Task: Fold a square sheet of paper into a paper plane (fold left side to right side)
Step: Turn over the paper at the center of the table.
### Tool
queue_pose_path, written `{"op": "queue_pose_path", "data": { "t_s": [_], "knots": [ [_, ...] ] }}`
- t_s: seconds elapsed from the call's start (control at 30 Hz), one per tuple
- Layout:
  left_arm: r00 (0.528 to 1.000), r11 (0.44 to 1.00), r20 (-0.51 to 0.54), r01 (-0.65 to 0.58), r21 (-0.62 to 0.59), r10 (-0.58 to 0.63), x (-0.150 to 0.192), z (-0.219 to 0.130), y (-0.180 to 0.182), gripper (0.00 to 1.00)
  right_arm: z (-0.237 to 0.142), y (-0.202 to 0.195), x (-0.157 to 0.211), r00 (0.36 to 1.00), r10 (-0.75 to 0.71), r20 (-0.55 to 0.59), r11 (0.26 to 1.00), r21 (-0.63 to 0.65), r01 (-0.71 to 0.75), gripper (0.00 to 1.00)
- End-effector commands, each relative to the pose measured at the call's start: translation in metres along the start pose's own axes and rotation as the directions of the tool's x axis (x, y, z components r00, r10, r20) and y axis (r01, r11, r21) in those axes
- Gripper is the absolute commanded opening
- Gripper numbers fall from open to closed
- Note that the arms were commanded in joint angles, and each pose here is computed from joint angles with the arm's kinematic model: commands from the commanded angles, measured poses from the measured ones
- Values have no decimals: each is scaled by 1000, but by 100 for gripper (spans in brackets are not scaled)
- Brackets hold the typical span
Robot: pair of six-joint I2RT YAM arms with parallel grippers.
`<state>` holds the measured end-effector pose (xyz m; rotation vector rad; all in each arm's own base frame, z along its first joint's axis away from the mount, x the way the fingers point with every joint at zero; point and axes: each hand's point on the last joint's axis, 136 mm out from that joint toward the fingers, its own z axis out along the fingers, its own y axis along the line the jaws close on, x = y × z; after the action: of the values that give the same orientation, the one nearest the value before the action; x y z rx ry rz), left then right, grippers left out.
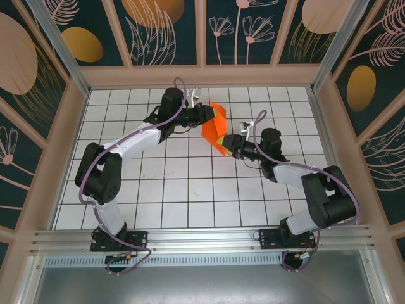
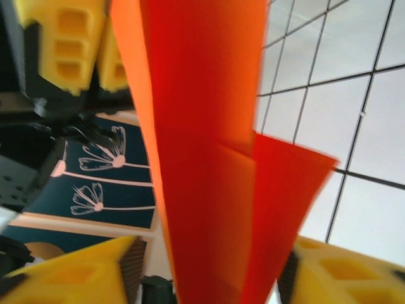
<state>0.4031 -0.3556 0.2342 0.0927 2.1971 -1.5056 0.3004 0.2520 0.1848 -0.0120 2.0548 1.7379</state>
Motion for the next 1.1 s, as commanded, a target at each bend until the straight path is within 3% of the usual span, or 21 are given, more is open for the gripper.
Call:
{"op": "queue_pose_path", "data": {
  "t_s": [0.0,0.23,0.37,0.47,0.57,0.63,0.73,0.83,0.93,1.07],
  "knots": [
    [1000,998,13,-29,56,28,-2,-8,-22,14,1,25,-12,996,-79,28,995,-63,81,45],
    [999,999,18,-38,6,38,-3,-10,-10,21,-3,15,-11,995,-94,35,996,4,94,28],
    [997,996,41,-56,-67,59,-7,-21,0,39,-5,6,-12,994,-107,34,992,69,105,21],
    [990,986,105,-78,-148,94,-20,-49,6,49,-9,-4,-13,991,-132,27,979,161,126,18],
    [972,955,186,-88,-283,144,-33,-88,20,56,-15,-20,-14,979,-202,-8,919,345,192,17],
    [951,919,236,-98,-381,199,-40,-116,24,62,-21,-29,-14,958,-281,-56,824,498,270,17],
    [914,853,295,-95,-513,279,-45,-153,28,69,-32,-40,-12,907,-383,-176,593,706,388,17],
    [872,794,360,-52,-606,331,-48,-187,33,73,-39,-41,-9,840,-450,-303,342,811,475,17],
    [831,747,418,3,-665,368,-51,-216,38,77,-41,-39,-3,738,-491,-462,56,829,556,17],
    [819,726,446,54,-686,361,-51,-235,49,81,-30,-43,12,555,-457,-695,-317,710,629,17]
  ]
}}
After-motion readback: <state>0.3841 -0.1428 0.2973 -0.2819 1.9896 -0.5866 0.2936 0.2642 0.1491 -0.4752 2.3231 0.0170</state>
